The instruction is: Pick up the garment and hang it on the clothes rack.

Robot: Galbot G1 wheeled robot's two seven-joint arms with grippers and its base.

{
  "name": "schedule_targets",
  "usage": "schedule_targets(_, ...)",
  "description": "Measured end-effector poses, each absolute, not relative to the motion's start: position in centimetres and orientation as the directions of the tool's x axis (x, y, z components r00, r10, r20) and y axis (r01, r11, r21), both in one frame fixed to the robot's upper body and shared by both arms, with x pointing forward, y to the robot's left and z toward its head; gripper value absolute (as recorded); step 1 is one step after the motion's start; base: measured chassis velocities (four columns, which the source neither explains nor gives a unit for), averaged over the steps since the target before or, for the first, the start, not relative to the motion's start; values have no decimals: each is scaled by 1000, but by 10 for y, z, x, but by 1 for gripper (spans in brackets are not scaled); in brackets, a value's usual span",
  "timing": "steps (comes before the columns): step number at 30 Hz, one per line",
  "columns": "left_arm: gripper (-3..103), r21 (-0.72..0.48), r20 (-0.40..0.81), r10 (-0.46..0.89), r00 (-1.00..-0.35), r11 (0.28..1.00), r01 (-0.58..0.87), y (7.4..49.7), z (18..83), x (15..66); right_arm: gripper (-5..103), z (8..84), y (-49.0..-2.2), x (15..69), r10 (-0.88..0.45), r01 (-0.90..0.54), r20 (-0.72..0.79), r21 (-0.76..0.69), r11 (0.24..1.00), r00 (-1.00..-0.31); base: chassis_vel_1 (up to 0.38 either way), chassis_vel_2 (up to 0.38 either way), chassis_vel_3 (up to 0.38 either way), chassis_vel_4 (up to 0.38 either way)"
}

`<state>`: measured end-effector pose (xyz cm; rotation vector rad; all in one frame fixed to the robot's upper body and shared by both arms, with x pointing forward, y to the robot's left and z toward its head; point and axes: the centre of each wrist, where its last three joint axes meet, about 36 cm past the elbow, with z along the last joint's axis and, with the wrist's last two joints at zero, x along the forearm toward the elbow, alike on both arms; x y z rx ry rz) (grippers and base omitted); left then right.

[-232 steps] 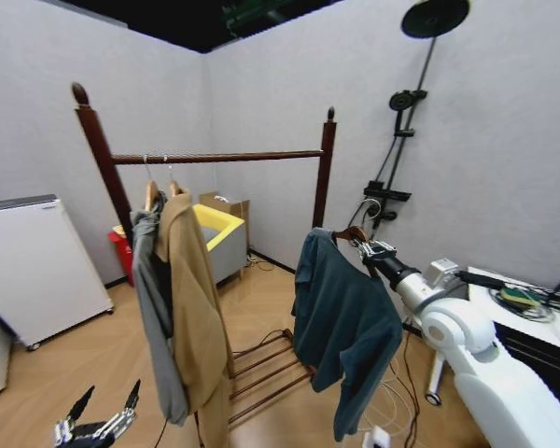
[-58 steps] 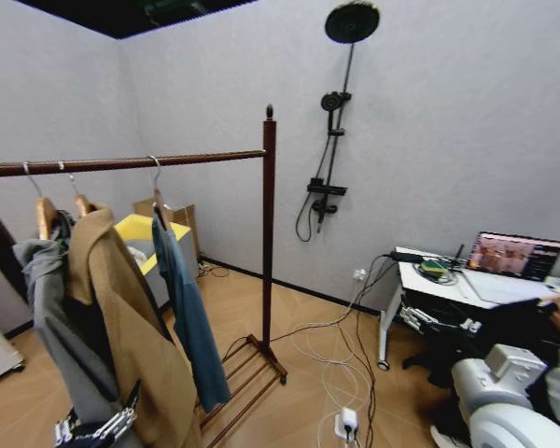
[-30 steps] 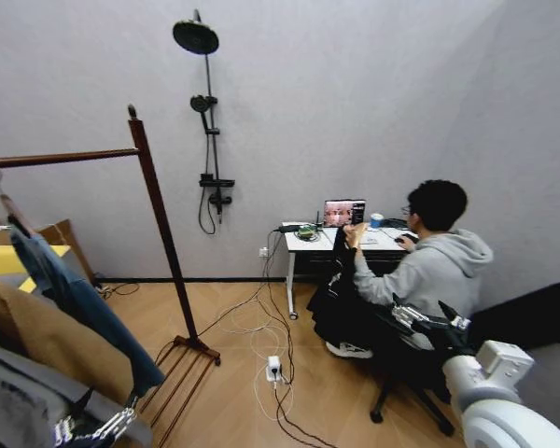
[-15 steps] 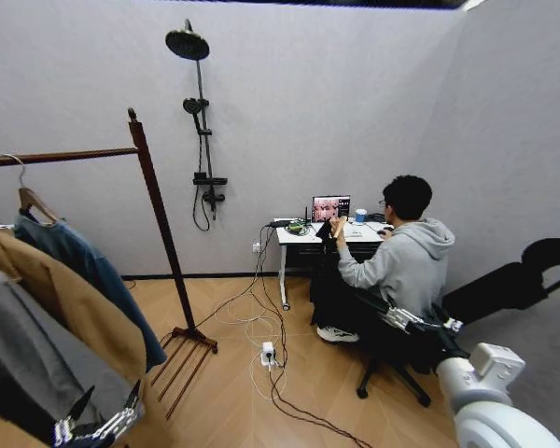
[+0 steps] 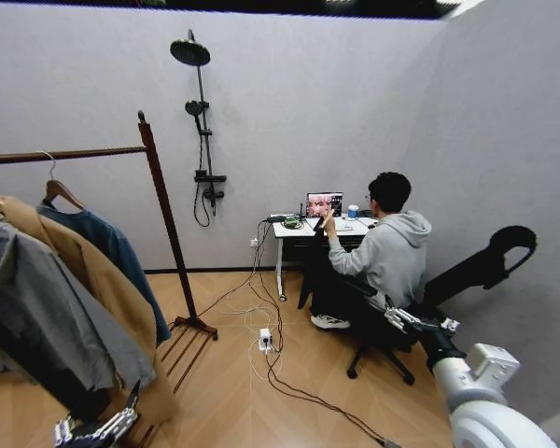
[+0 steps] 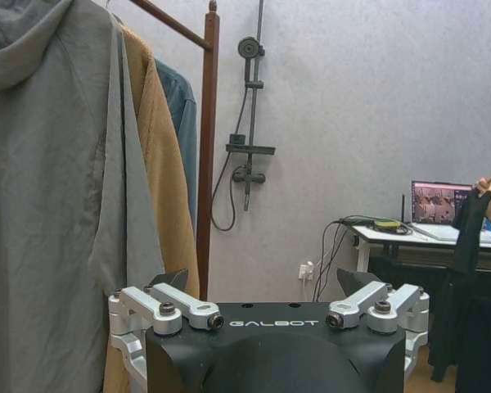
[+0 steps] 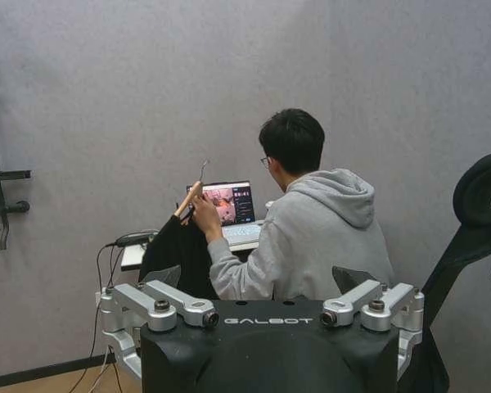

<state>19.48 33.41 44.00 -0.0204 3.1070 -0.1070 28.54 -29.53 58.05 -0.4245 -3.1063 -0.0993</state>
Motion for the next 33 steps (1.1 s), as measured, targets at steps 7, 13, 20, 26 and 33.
schedule_targets(7,100,-69,-32,-14,-999,998,-12,334,440,195,100,579,-290,287,253,253,14,65,965,-967,161,-165,-166,159)
schedule_targets(13,100,-69,-32,-14,-999,998,-12,334,440,195,100,579,-287,288,244,245,14,69,967,-970,146,-155,-156,149)
schedule_targets(20,100,-69,-32,-14,-999,998,-12,334,440,195,100,580,-286,287,243,244,11,69,967,-970,144,-155,-149,133)
schedule_targets(26,100,-69,-32,-14,-999,998,-12,334,440,195,100,579,-285,286,246,247,12,69,967,-969,135,-156,-143,146)
schedule_targets(33,100,-69,-32,-14,-999,998,-12,334,440,195,100,580,-283,286,237,237,9,68,969,-971,135,-158,-157,131)
